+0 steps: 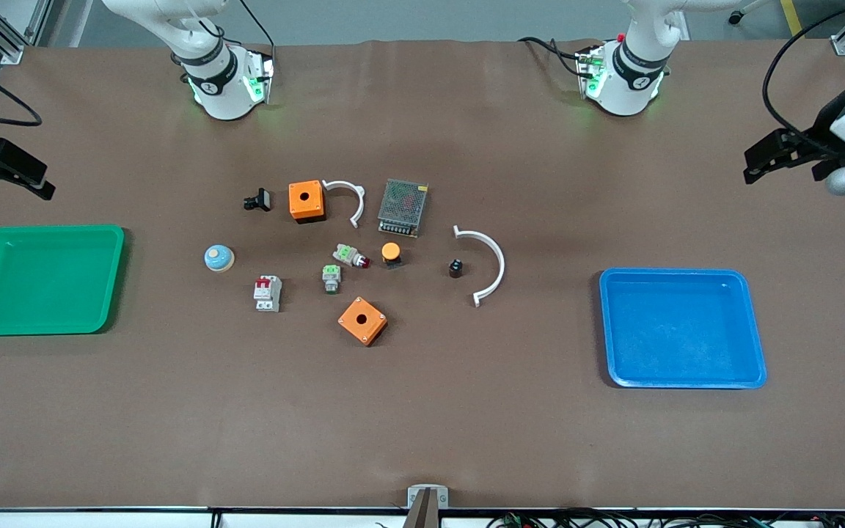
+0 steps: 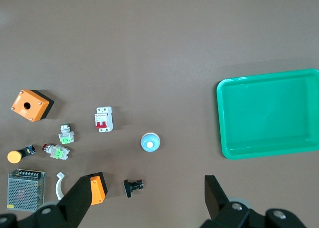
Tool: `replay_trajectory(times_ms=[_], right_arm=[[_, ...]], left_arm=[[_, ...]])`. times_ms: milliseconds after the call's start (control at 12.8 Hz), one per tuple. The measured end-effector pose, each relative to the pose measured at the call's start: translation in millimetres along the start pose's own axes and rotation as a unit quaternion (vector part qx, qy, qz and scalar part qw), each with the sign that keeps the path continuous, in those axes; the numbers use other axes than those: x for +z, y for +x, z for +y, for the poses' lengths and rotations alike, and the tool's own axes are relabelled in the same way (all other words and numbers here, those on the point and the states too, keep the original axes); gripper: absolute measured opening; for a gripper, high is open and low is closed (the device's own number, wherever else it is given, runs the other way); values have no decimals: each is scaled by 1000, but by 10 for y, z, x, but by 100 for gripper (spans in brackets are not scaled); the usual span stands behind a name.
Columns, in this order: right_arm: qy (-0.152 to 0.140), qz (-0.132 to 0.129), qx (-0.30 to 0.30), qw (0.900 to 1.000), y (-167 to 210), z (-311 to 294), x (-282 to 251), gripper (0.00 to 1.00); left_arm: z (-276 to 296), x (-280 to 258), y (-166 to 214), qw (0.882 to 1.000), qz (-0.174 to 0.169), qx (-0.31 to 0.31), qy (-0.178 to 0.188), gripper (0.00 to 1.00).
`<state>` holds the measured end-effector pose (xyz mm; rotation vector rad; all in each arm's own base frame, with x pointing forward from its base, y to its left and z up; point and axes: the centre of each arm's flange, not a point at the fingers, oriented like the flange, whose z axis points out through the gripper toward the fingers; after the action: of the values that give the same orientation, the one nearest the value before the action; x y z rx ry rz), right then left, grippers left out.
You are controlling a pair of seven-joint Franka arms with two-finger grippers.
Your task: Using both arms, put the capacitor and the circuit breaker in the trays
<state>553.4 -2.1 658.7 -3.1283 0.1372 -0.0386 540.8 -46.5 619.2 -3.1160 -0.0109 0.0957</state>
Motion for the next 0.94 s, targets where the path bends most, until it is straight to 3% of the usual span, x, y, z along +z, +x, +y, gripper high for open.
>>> replay_trajectory(times_ms=[390, 545, 701, 935], right_arm=[[2, -14, -30, 999, 105, -356, 235, 100], [-1, -35, -57, 998, 137, -689, 467, 100], [-5, -60, -76, 995, 192, -969, 922, 100], [15, -58, -71, 996, 283, -1118, 1871, 100]], left_arm=[[427, 635, 360, 999, -15, 24, -41, 100], [718, 894, 479, 998, -19, 44, -43, 100], [1044, 1206, 589, 997, -25, 50, -44, 100], [1682, 1742, 671, 998, -36, 17, -41, 100]])
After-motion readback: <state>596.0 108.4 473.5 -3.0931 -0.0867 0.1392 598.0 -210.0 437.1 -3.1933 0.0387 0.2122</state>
